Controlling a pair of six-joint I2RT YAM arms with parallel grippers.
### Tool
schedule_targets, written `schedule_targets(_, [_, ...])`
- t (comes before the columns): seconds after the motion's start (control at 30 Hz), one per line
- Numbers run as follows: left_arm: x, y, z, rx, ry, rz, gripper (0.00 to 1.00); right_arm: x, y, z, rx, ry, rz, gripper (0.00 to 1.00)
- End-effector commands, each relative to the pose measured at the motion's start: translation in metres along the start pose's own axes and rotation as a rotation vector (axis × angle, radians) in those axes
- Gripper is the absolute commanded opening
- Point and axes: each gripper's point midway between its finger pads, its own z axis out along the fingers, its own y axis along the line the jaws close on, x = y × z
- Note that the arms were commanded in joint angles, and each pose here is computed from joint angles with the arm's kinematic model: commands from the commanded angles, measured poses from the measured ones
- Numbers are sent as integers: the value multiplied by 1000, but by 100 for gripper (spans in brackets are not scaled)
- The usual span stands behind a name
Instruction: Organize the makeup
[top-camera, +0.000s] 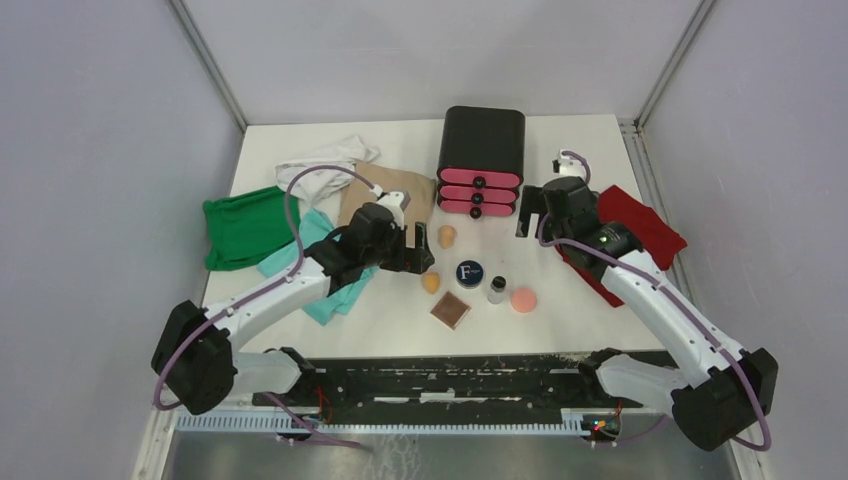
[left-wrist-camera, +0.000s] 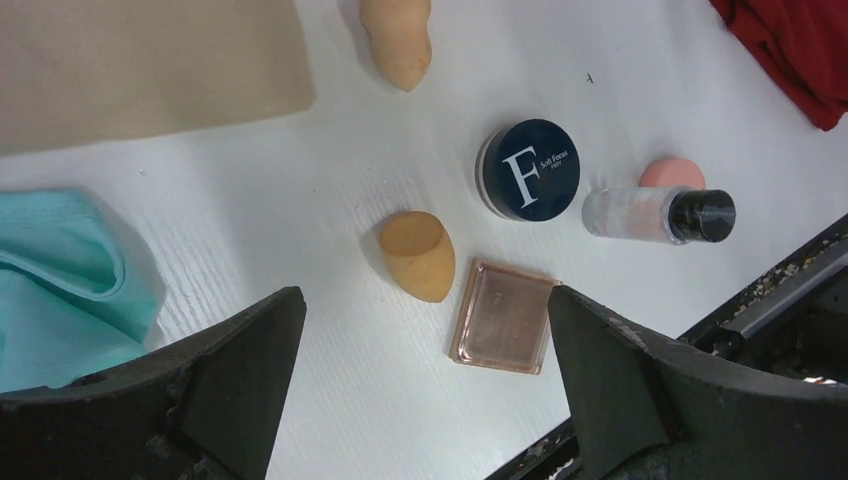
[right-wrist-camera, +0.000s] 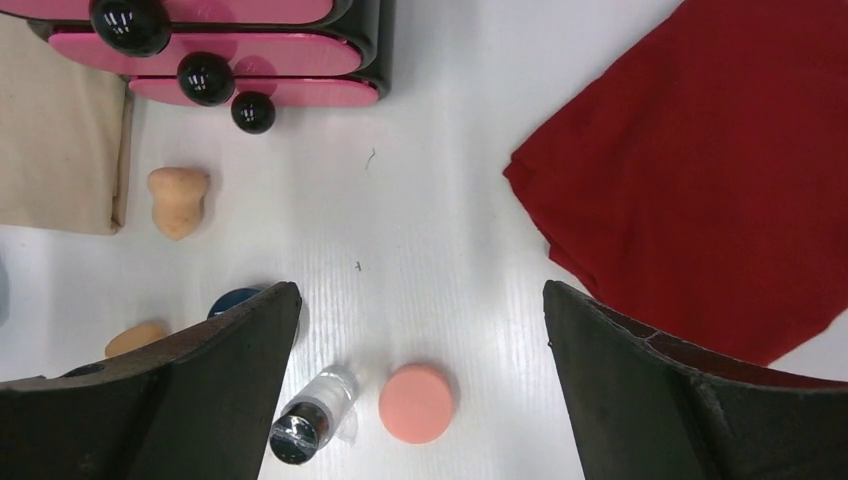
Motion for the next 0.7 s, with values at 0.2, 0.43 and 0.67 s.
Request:
schedule_targets(0.2, [-115,-15,32,22,-88,-126,99,-13,44,5,-164,-2,120,100])
schedule_targets(0.43, [-151,-2,47,58,-107,-280,99,-27,69,12,-85,-7,150,100])
schedule_targets(0.67, [-150,11,16,33,-181,-255,99,-39,105,23,-33,-31,163,100])
